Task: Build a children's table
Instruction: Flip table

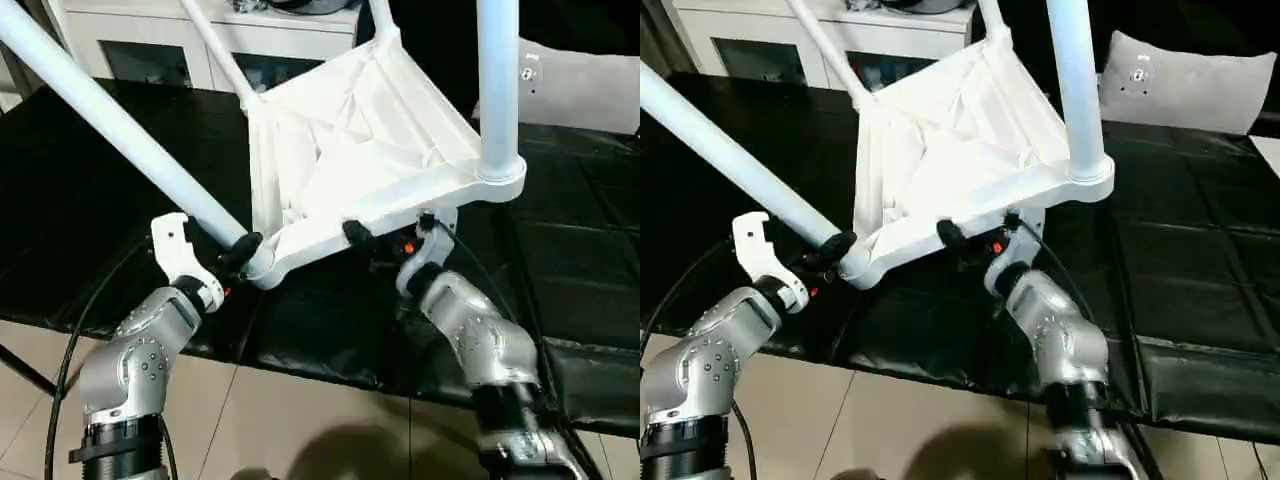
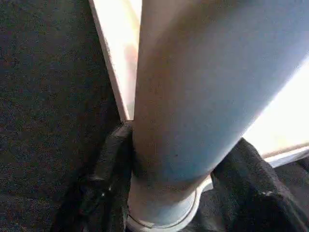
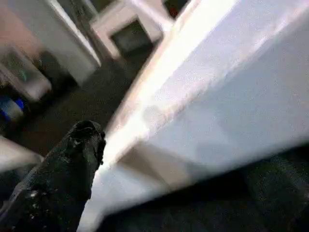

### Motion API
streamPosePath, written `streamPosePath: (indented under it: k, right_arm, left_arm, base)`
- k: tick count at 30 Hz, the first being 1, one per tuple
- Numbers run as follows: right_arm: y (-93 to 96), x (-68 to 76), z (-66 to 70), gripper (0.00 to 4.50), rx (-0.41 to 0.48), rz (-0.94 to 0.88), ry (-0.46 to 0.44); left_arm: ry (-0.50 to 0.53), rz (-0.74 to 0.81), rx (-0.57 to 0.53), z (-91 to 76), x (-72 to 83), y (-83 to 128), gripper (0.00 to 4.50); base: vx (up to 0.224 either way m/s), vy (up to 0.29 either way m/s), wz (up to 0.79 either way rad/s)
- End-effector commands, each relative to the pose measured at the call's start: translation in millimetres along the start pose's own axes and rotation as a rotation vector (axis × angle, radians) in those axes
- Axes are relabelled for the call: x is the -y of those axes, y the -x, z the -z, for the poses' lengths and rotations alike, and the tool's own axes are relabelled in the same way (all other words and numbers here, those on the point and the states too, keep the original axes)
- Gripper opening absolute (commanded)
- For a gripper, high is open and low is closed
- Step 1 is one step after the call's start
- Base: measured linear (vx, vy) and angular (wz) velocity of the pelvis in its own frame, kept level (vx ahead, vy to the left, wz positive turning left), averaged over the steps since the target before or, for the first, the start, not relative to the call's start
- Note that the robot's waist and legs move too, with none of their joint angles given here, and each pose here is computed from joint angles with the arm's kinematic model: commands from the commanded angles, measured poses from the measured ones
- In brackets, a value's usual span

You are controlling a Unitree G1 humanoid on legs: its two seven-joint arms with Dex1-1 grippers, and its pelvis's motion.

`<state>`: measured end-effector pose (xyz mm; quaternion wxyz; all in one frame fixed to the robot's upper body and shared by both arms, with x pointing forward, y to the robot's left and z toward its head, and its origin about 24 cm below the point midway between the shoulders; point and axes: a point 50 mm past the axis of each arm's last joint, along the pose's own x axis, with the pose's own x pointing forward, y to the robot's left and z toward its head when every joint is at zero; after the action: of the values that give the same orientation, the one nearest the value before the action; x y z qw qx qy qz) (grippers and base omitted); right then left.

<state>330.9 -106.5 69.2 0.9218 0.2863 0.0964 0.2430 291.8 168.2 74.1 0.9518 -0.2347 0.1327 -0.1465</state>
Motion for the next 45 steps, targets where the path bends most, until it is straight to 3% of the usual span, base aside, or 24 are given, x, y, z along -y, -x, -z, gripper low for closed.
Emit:
streamPosePath:
  k: [1,3,6,7,10,21,31,36,37,39,40,43,45]
  right_arm:
    - [-10.5,-5.3,-10.0,4.5,0.091,-0.052,-0.089]
    - [-17.1,-8.8,-11.0,4.5,0.126,-0.079,-0.173]
    - [-18.8,-9.6,-11.3,4.5,0.135,-0.085,-0.194]
    - [-25.4,-12.4,-10.1,4.23,0.141,-0.101,-0.267]
    - [-32.4,-15.1,-7.8,4.03,0.14,-0.11,-0.316]
    - [-44.5,-13.2,-17.7,3.06,0.227,-0.084,-0.389]
    - [-45.4,-11.3,-18.6,2.14,0.242,-0.091,-0.363]
    - [-44.8,-9.7,-21.2,2.01,0.261,-0.086,-0.338]
    - [-44.3,-9.0,-22.5,1.99,0.265,-0.081,-0.326]
    - [-40.5,-4.1,-31.2,1.98,0.285,-0.045,-0.23]
    - [-40.3,-3.9,-31.6,1.97,0.285,-0.044,-0.226]
    - [-31.2,7.4,-49.1,1.97,0.339,0.033,-0.081]
    - [-28.5,10.4,-53.8,1.97,0.355,0.054,-0.054]
  left_arm:
    - [0.064,0.086,-0.103,22.5,11.4,-4,2.01]
    - [0.051,0.096,-0.113,24.1,13.3,-5,2.01]
    - [0.047,0.099,-0.116,24.6,13.7,-5,2.01]
    - [0.029,0.102,-0.127,26.4,15.1,-5,2.01]
    - [0.017,0.11,-0.134,27.5,16.5,-5,2.01]
    - [-0.001,0.148,-0.147,29.7,21.7,-4,2.01]
    - [-0.025,0.145,-0.157,32.3,21.0,-3,2.01]
    - [-0.081,0.113,-0.151,31.6,17.9,-2,2.01]
    - [-0.09,0.111,-0.152,31.5,17.3,-2,2.71]
    - [-0.159,0.11,-0.126,27.5,14.1,1,2.71]
    - [-0.161,0.111,-0.125,27.3,14.1,1,2.79]
    - [-0.254,0.081,-0.063,19.0,7.4,7,3.18]
    - [-0.274,0.063,-0.047,17.0,5.1,8,3.2]
  base:
    - [0.0,0.0,0.0]
    - [0.0,0.0,0.0]
    - [0.0,0.0,0.0]
    - [0.0,0.0,0.0]
    - [0.0,0.0,0.0]
    - [0.0,0.0,0.0]
    - [0.0,0.0,0.0]
    - [0.0,0.0,0.0]
    - [0.0,0.0,0.0]
    - [0.0,0.0,0.0]
    - [0.0,0.0,0.0]
    - [0.0,0.0,0.0]
    - [0.0,0.0,0.0]
